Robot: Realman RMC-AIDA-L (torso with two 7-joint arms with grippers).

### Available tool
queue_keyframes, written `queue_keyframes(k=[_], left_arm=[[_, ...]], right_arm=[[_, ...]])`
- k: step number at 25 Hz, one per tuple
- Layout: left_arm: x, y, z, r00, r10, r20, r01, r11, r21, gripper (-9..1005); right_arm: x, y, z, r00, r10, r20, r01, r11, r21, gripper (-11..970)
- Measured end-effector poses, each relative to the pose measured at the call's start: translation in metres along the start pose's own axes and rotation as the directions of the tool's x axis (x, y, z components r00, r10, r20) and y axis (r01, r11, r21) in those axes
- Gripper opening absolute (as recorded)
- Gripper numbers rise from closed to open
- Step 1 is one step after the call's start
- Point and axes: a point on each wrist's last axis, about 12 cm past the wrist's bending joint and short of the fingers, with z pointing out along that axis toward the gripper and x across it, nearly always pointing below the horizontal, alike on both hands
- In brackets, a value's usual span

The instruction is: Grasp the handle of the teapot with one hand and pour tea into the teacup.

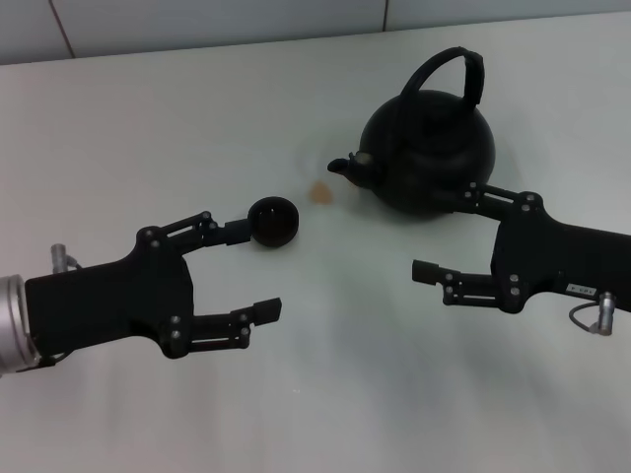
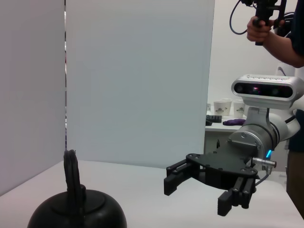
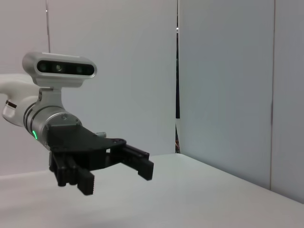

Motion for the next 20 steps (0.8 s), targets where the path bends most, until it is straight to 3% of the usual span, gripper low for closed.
queue_keyframes(k=[20], left_arm=[[0.0022,-0.002,-0.0019,1.0,-0.016,-0.001,0.016,1.0,-0.004,863]], right_arm=[[-0.0029,-0.001,0.0009,1.0,-0.023,0.004,0.023,1.0,0.004,808]])
